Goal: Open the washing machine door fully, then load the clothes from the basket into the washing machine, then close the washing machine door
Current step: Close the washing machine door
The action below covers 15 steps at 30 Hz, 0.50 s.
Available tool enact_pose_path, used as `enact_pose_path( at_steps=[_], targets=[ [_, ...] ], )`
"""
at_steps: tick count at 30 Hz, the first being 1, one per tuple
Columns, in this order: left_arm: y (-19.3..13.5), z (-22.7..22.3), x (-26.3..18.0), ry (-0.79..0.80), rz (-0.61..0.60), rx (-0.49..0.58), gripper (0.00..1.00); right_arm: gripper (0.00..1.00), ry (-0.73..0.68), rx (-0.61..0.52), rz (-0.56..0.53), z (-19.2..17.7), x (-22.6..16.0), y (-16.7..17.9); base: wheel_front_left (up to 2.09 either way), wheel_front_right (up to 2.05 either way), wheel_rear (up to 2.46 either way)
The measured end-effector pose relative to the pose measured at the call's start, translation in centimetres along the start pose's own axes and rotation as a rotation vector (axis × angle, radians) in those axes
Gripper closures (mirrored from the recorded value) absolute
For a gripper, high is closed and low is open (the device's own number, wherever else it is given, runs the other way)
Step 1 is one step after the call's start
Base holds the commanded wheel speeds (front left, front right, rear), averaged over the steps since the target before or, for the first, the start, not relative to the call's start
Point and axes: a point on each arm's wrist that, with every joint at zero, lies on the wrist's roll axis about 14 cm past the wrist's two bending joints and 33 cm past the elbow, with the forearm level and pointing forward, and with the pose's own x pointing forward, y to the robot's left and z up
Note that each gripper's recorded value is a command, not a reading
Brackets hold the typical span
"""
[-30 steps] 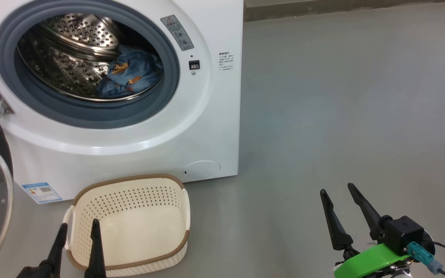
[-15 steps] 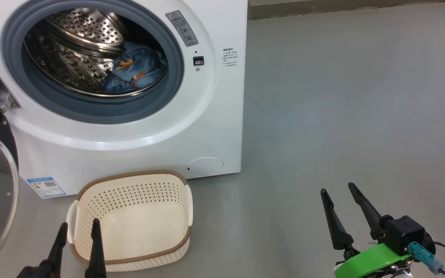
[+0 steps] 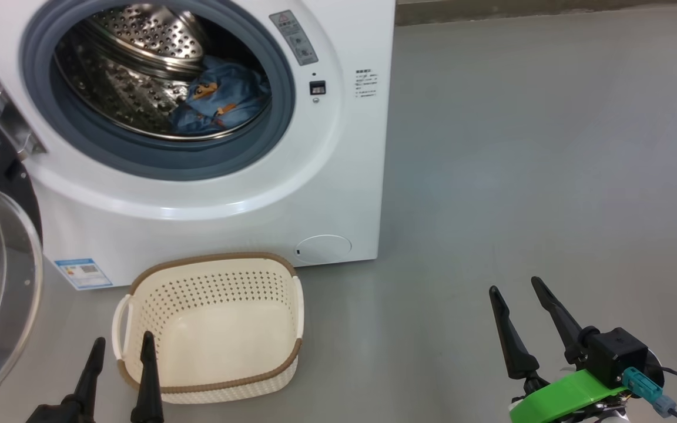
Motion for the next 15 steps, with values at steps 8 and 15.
enact_pose_path(
  at_steps=[8,15],
  targets=[
    [1.7,0.2,-0.8,-0.005,0.060,-0.010,0.00,0.00,0.004,0.006,0.051,-0.3,1.0,1.6,0.00,0.00,0.00],
    [4.0,0.7,-2.3,-0.016,0.149,-0.003,0.00,0.00,0.016,0.010,0.128,-0.9,2.2,4.1,0.00,0.00,0.00]
  ],
)
